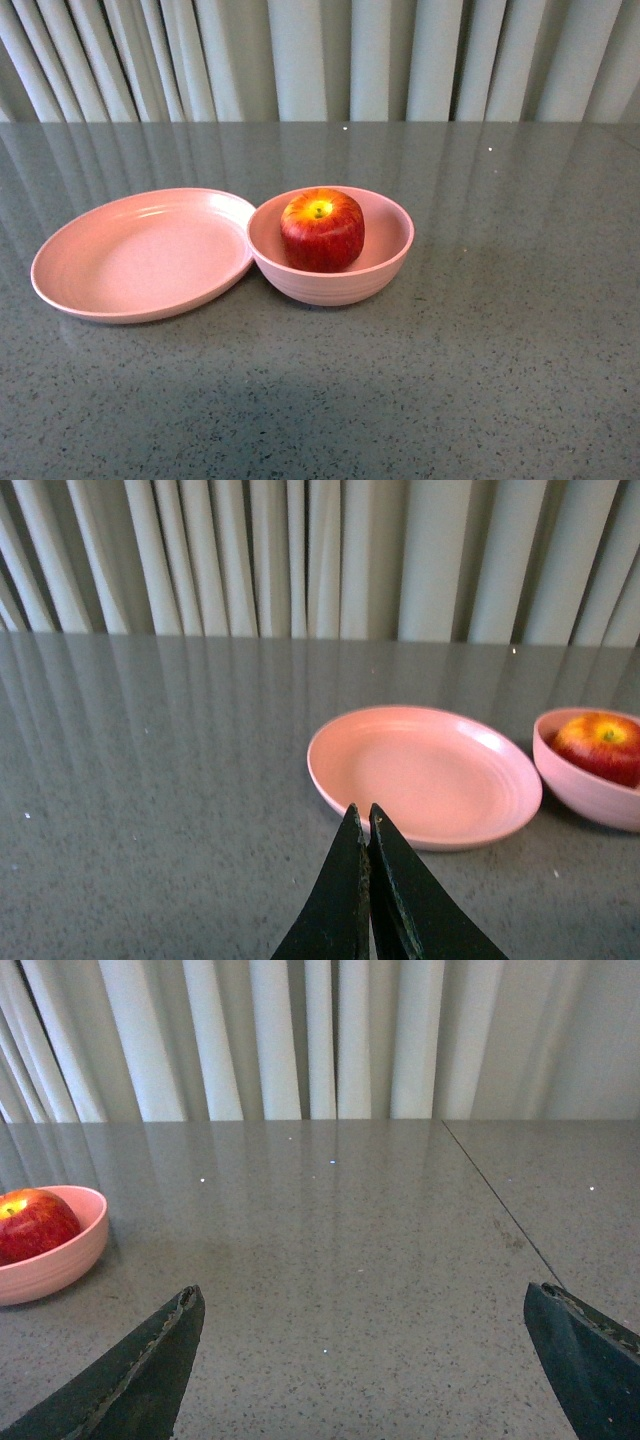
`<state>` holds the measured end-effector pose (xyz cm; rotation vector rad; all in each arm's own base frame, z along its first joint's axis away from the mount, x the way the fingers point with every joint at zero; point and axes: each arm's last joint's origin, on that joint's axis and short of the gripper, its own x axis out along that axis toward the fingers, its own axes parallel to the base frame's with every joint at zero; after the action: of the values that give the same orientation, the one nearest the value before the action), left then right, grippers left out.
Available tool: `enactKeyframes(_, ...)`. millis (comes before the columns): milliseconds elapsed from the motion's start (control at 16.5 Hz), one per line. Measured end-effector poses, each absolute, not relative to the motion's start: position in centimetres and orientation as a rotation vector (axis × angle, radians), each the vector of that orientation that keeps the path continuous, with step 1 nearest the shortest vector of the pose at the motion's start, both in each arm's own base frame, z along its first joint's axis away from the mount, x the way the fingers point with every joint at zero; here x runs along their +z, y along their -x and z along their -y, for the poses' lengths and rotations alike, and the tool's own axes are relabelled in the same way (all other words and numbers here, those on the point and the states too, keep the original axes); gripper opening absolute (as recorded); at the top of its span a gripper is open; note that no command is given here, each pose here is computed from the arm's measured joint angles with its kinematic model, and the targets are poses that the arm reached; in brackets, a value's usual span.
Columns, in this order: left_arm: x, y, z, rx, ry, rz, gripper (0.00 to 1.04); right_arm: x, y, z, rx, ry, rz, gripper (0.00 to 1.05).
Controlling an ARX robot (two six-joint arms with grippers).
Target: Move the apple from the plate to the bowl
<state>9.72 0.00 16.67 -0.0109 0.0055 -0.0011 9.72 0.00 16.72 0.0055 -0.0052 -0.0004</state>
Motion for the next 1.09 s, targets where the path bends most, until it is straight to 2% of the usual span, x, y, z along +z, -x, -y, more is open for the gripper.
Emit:
enactKeyframes(303,16.77,-9.72,0.00,0.000,0.011,0.005,0.01,16.71,-9.72,0.00,0.000,-0.006,0.004,0.98)
enactKeyframes(485,16.77,-9.72,0.00,0.000,0.011,0.005,0.32,16.71,-9.72,0.00,0.000,-0.006,0.004,0.98)
enactKeyframes(545,16.77,-9.72,0.00,0.000,0.011,0.005,0.47,16.71,-9.72,0.00,0.000,-0.006,0.004,0.98)
enactKeyframes(667,16.77,-9.72,0.00,0.000,0.011,0.005,0.65,16.71,-9.72,0.00,0.000,-0.006,0.004,0.98)
enactKeyframes(848,16.77,-9.72,0.00,0.000,0.010,0.006,0.99,16.71,-9.72,0.00,0.000,-0.006,0.004,0.98)
enactKeyframes(1091,16.77,-9.72,0.00,0.000,0.008,0.005,0.98,16.71,-9.72,0.00,0.000,-0.006,0.004,0.98)
